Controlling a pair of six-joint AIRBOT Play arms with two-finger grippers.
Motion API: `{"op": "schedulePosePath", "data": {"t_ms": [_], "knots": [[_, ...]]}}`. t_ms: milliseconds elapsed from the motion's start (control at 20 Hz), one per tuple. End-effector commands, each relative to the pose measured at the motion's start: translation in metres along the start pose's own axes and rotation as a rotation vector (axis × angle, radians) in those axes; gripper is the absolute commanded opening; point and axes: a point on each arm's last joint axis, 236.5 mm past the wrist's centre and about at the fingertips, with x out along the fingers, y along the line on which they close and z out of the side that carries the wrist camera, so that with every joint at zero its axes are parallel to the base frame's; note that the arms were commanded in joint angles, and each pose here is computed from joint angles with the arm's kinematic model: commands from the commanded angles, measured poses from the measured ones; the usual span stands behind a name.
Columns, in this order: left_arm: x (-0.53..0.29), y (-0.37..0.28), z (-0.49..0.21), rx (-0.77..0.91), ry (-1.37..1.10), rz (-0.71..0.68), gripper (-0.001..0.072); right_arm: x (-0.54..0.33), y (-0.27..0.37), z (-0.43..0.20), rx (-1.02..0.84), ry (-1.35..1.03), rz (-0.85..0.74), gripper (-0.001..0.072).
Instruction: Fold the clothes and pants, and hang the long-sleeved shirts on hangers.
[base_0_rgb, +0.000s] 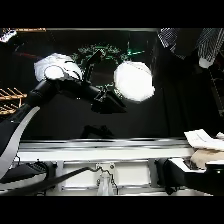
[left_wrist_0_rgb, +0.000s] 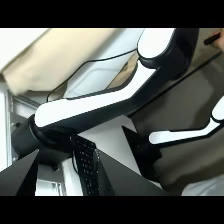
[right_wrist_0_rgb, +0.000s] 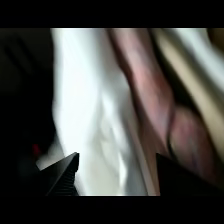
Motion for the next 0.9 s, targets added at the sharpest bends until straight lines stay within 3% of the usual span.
{"op": "schedulePosePath", "data": {"t_ms": [0,200,350,450,650,850], "knots": [[0.000,0.000,0.000,0.001,-0.002,0.000,0.0365,-0.029,0.039,0.049,0.060,-0.195,0.175,0.0580],[0.000,0.000,0.000,0.001,-0.001,0.000,0.0365,-0.074,0.093,0.096,0.247,-0.359,0.473,0.0580],[-0.003,0.002,0.001,0.000,-0.006,0.006,0.0365,-0.097,0.147,0.084,0.495,-0.198,0.771,0.0577],[-0.011,0.011,0.009,0.001,-0.038,0.046,0.0365,-0.113,0.194,0.052,0.531,-0.010,0.944,0.0577],[-0.054,0.047,0.047,0.021,-0.178,0.334,0.0364,-0.183,0.298,-0.084,0.183,0.437,1.289,0.0579],[-0.142,0.070,0.058,0.095,-0.194,0.865,0.0364,-0.309,0.329,-0.259,-0.352,0.814,1.567,0.0578]]}}
